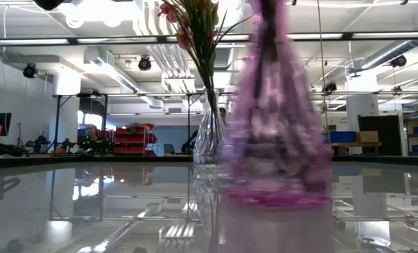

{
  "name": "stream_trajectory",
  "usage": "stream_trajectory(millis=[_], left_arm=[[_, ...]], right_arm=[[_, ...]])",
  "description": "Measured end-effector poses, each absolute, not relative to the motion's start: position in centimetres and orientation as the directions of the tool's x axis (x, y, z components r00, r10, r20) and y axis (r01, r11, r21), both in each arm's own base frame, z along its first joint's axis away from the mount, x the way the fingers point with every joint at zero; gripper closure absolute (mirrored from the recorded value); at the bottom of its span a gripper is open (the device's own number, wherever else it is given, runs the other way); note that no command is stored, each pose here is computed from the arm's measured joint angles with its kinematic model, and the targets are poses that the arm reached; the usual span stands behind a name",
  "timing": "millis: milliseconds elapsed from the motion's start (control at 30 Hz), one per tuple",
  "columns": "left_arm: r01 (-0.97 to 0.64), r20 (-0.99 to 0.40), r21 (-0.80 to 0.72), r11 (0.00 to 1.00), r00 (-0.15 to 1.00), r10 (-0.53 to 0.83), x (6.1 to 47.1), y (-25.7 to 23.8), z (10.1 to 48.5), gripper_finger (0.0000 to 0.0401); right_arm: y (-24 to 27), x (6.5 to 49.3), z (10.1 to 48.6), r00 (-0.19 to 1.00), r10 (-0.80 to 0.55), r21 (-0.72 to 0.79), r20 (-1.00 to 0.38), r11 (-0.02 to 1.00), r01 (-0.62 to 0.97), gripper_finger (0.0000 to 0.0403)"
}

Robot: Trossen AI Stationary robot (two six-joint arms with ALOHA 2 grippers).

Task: Sort flowers into vase by color
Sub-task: Put the red flower into the purple vase

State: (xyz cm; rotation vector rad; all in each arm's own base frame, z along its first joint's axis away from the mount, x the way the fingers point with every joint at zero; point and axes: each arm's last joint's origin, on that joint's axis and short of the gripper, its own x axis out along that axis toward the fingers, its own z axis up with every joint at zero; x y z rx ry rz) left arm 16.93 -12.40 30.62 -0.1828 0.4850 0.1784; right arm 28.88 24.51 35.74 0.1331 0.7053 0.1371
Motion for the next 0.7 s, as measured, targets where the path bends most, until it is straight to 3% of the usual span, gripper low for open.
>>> stream_trajectory(millis=[233,400,700], left_arm=[[-0.210,-0.485,-0.018,0.978,0.857,0.175,16.7,-12.1,30.4,0.0264],[-0.217,-0.489,-0.023,0.976,0.854,0.178,16.7,-12.1,30.3,0.0274],[-0.199,-0.499,-0.010,0.980,0.850,0.168,16.7,-12.2,30.2,0.0279]], right_arm=[[22.9,27.6,38.0,0.723,0.212,0.216,-0.658,0.972,-0.088,0.0226],[21.7,28.6,37.4,0.729,0.152,0.194,-0.667,0.981,-0.026,0.0247],[21.4,30.5,36.0,0.739,0.078,0.138,-0.669,0.990,0.020,0.0230]])
